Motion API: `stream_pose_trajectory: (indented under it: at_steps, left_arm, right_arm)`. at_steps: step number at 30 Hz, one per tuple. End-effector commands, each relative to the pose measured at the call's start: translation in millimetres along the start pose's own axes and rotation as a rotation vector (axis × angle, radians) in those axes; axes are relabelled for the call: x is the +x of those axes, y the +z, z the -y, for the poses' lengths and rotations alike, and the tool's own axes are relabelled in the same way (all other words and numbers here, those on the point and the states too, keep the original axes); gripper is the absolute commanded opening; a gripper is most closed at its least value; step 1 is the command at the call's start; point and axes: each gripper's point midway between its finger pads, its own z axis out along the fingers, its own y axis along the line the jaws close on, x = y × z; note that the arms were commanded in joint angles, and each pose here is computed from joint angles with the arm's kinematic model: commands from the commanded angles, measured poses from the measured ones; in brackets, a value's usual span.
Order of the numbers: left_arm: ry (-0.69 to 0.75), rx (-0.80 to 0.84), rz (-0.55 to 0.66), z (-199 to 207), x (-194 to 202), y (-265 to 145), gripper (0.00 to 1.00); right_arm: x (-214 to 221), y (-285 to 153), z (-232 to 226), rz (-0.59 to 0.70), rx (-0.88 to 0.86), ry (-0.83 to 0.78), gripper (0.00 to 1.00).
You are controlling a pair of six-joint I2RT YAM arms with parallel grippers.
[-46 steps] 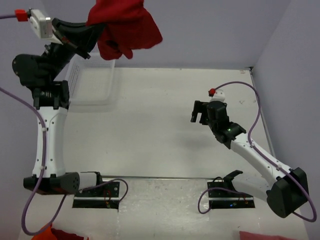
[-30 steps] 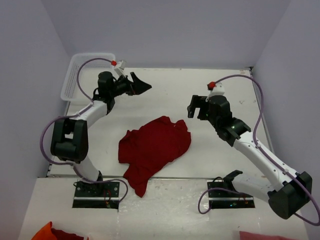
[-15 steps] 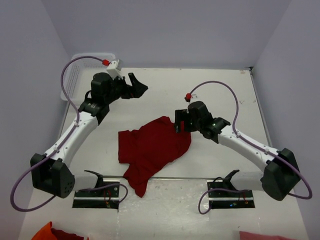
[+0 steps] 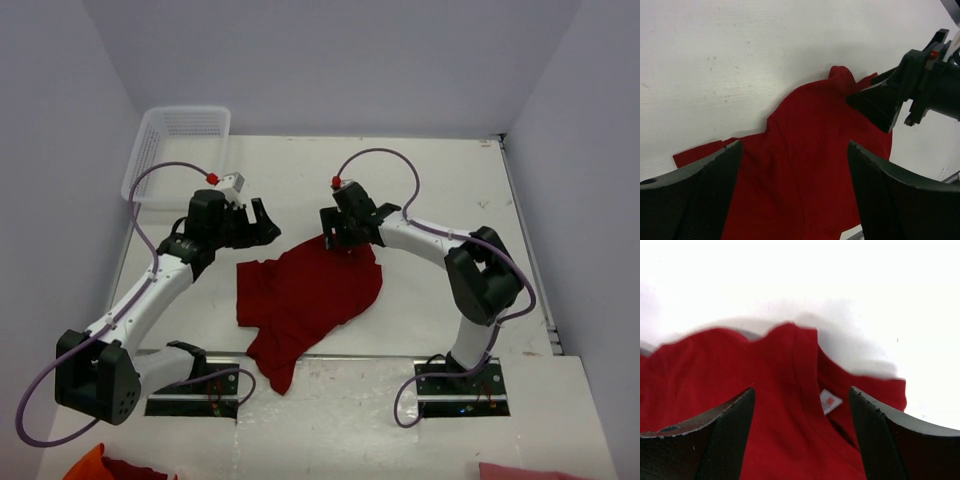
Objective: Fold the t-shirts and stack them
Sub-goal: Flatten out the tshirt
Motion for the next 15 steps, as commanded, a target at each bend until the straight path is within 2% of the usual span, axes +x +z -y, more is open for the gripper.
stream_pose_trajectory:
  at_steps: [1,8,15]
  left_arm:
    - [0.02,0.004,0.042,2,-7,-9,0.86]
    - [0.008,0.011,0.015,1,2,-10,0.88]
    - [0.023,0.021,0.036,7,-4,-21,0.89]
  right_arm:
    - [-34,-3,-8,0.066,-0.009,-0.028,0.76]
    - [-38,22,-12,0.011,-0.023,-0.038,0.75]
    - [-29,41,-9,-0.03,-0.026,-0.019,0.68]
